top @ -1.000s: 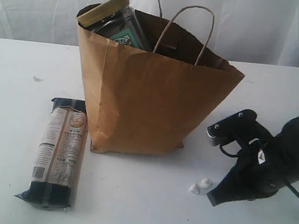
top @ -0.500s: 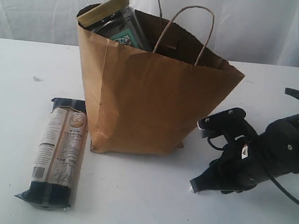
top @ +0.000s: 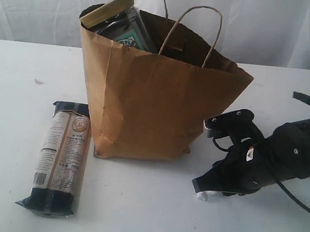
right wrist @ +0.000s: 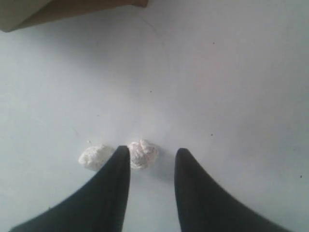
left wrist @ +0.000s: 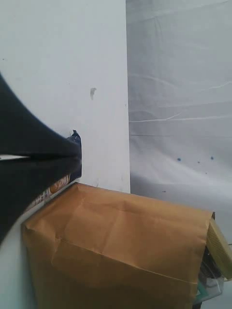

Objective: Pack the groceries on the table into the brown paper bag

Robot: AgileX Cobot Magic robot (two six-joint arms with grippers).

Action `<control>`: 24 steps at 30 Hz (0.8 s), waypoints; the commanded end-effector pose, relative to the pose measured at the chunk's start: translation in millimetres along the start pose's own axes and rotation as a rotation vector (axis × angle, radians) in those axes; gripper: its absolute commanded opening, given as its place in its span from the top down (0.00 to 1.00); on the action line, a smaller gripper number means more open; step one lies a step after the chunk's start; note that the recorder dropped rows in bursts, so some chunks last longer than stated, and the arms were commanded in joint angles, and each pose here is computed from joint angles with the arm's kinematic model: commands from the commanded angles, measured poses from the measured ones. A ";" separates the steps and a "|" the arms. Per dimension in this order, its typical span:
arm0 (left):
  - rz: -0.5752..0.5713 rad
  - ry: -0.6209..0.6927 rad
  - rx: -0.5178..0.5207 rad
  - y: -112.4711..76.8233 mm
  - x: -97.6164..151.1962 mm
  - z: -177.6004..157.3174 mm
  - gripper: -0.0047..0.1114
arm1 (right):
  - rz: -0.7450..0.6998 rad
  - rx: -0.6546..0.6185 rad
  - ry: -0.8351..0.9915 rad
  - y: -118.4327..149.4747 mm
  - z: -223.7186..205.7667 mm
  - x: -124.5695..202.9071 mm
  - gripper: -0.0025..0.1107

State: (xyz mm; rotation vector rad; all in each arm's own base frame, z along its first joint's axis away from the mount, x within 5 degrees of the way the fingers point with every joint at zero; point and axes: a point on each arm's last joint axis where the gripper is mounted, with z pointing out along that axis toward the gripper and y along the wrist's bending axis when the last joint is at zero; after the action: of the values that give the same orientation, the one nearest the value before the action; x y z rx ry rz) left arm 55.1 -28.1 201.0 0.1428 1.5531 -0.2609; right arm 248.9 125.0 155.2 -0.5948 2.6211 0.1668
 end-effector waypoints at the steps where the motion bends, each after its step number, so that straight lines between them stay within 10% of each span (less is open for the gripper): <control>1: 0.008 0.004 0.006 -0.6 1.2 -0.1 0.96 | 0.008 -0.001 -0.022 -0.6 -0.4 -3.1 0.71; 24: 0.008 0.004 0.006 -0.6 1.2 -0.1 0.96 | 0.032 -0.014 0.057 0.4 22.3 0.0 0.71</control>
State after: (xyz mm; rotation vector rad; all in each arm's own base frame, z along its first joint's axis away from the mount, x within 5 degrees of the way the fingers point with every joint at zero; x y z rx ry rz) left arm 55.1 -28.1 201.0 0.1428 1.5531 -0.2609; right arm 256.8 130.5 138.8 -0.5684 2.6733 0.1841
